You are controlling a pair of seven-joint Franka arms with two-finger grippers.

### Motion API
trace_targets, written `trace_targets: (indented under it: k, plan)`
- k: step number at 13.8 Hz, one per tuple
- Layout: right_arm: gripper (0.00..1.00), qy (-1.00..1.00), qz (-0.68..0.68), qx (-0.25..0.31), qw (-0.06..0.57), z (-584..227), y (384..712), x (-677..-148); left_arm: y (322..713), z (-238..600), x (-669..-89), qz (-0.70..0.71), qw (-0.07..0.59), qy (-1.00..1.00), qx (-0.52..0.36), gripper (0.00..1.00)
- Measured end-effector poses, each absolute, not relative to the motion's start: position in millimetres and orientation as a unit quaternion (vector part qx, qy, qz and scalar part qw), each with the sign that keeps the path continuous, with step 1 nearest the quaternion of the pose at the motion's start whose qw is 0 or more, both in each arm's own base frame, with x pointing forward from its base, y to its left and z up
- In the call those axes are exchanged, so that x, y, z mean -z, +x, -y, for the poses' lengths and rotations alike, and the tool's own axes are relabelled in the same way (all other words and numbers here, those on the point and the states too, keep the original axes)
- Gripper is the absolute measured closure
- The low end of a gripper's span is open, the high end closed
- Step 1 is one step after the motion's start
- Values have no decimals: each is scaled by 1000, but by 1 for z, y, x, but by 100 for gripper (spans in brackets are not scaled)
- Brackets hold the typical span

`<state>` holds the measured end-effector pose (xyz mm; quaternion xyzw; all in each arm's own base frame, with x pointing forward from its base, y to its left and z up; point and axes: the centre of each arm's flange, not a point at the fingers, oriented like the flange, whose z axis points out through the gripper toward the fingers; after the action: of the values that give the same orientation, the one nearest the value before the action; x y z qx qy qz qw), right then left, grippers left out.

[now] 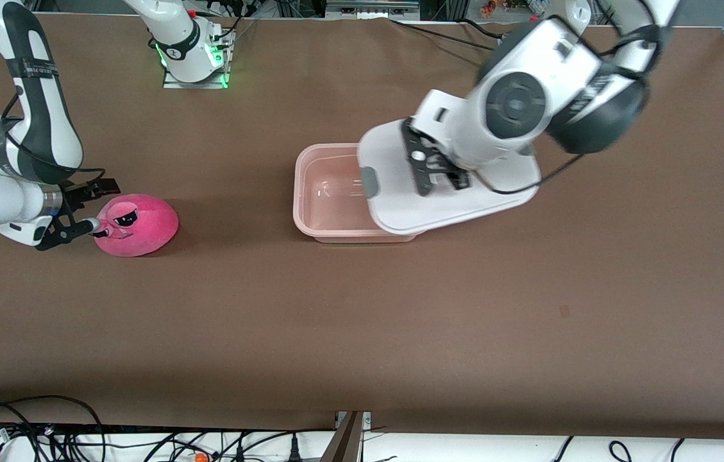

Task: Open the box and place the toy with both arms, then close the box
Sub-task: 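Lift the lid off with the left gripper while the right gripper grasps the toy, then carry the pink toy with the right gripper and drop it into the box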

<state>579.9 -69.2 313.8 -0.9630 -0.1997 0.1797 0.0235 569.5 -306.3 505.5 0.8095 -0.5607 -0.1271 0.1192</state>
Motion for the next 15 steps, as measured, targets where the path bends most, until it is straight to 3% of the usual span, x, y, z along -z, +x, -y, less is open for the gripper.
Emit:
trace_targets:
  k: [4, 7, 8, 11, 15]
  plan:
    - [0, -965, 218, -147, 16, 51, 590, -309, 617, 184, -533, 564, 136, 809, 99, 93]
    - [4, -966, 222, -134, 14, 48, 595, -294, 631, 102, -544, 604, 123, 781, 98, 93]
    - [10, -965, 224, -132, 14, 46, 597, -289, 634, 83, -545, 614, 116, 774, 99, 93]
    - [45, -967, 227, -117, 16, 39, 601, -285, 638, 68, -541, 637, 75, 757, 122, 93]
    - [81, -973, 209, -80, 46, 27, 609, -290, 639, 76, -535, 648, 78, 748, 125, 93]
